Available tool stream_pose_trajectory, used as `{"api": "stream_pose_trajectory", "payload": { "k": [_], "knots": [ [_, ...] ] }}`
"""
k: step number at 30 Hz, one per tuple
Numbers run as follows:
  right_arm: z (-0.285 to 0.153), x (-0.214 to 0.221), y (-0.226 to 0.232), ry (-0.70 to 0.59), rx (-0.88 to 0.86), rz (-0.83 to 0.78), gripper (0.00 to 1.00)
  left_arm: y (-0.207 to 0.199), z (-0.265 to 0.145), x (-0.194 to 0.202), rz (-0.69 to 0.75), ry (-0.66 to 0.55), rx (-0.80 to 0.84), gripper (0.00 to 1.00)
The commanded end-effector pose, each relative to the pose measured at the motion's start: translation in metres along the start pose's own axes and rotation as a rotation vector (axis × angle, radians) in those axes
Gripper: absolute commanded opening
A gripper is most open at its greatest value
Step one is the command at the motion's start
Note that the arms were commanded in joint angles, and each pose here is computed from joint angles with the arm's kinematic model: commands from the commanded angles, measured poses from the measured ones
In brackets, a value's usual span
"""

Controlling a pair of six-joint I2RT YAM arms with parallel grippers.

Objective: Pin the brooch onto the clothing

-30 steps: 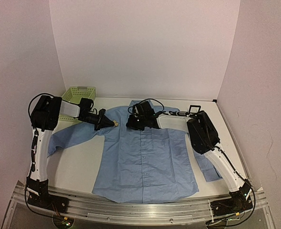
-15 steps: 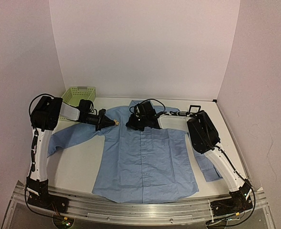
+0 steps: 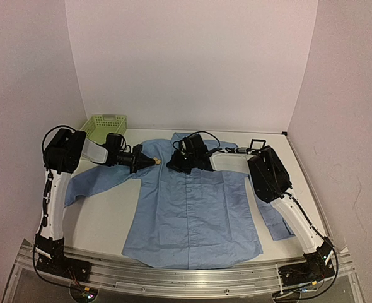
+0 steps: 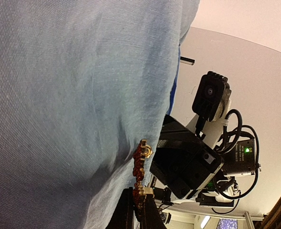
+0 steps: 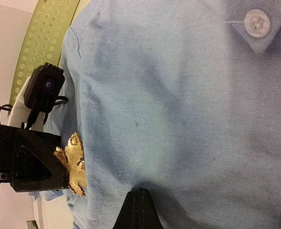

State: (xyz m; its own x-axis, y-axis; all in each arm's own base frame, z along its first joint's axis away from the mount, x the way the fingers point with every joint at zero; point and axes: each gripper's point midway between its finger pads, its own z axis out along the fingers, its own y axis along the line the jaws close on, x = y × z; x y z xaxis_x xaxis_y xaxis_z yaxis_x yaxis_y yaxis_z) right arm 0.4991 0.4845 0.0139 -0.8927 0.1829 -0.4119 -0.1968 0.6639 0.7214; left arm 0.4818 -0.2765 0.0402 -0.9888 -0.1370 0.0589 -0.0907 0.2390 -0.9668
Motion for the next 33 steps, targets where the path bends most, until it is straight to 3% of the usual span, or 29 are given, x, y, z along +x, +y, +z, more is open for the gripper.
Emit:
{"api": "stream_pose_trajectory", "payload": {
  "k": [1,33],
  "knots": [
    [0.017,0.036,-0.037,0.105,0.062,0.05,0.0,0.025,0.011,0.013,-0.099,0.044,-0.013,0.0],
    [0.016,0.032,-0.013,0.112,-0.04,0.017,0.0,0.029,0.041,0.017,-0.08,0.085,-0.052,0.0]
  ]
}}
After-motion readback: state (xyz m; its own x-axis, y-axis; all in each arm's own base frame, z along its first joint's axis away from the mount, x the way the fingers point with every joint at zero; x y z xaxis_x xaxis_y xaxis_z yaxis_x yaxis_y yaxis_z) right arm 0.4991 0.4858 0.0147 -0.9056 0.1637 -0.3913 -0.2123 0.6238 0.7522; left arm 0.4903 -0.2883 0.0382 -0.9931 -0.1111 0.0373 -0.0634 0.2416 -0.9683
